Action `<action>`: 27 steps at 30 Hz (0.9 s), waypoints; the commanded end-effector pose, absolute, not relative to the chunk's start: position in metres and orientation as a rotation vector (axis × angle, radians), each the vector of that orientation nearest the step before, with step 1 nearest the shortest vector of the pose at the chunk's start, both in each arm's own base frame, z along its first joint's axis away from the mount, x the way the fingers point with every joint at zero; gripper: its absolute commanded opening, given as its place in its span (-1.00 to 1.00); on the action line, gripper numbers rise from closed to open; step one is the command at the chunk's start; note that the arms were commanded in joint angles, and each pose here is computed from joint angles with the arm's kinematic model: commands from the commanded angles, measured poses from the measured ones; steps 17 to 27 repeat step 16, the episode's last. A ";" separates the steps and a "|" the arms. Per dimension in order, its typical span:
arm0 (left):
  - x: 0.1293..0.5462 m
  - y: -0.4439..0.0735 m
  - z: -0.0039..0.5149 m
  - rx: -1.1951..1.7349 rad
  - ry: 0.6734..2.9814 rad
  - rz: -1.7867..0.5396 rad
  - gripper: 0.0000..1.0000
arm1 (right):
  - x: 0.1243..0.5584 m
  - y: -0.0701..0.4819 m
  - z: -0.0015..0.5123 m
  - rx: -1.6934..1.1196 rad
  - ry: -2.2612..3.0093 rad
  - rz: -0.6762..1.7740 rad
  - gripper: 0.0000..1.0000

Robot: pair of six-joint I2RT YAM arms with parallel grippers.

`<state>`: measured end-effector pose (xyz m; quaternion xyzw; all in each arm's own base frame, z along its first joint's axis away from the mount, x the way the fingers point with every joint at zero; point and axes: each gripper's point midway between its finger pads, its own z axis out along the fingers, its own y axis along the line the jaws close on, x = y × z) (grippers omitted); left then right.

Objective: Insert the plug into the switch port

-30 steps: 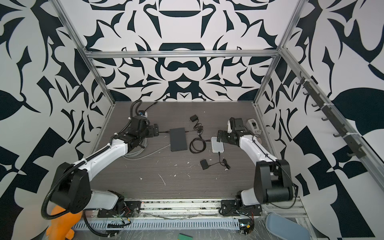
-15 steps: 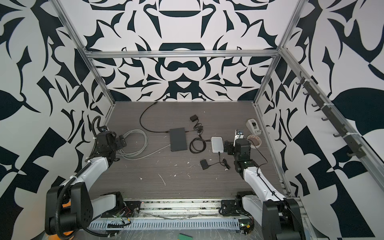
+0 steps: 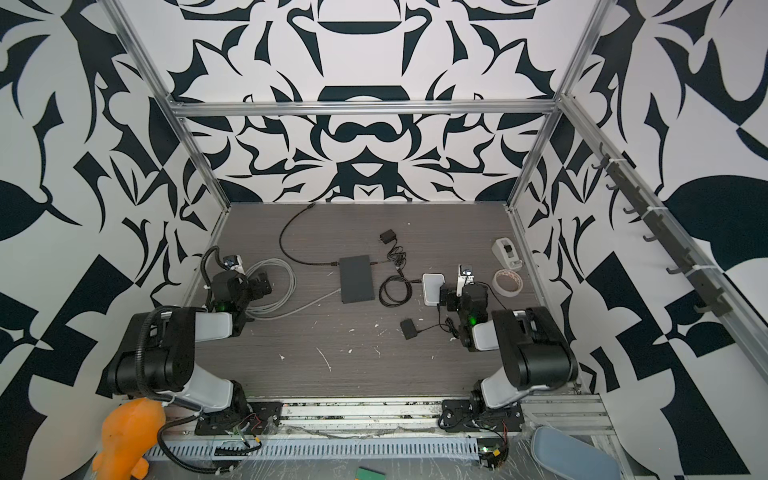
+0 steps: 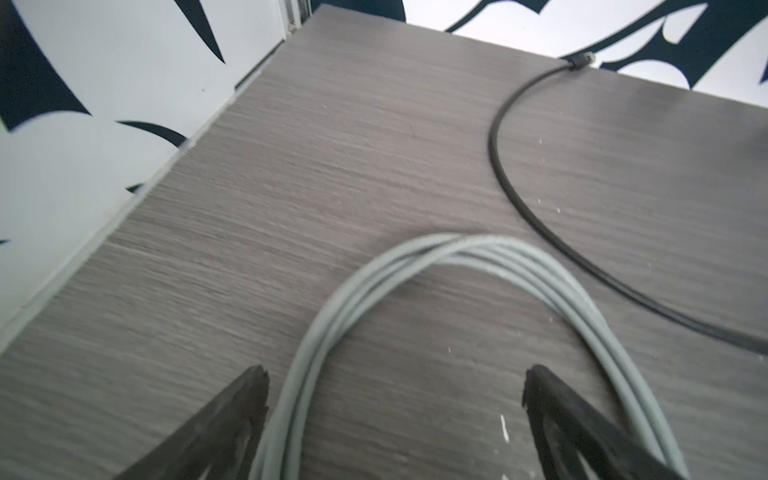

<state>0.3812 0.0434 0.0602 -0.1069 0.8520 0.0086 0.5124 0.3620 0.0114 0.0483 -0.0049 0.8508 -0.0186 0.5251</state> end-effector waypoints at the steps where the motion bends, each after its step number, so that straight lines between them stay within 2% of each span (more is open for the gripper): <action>1: 0.394 0.039 0.086 -0.217 1.945 -0.003 0.99 | 0.388 0.017 0.083 -0.050 1.930 -0.034 1.00; 27: 0.394 0.034 0.087 -0.187 1.935 -0.008 0.99 | 0.387 0.007 0.080 0.015 1.954 -0.073 1.00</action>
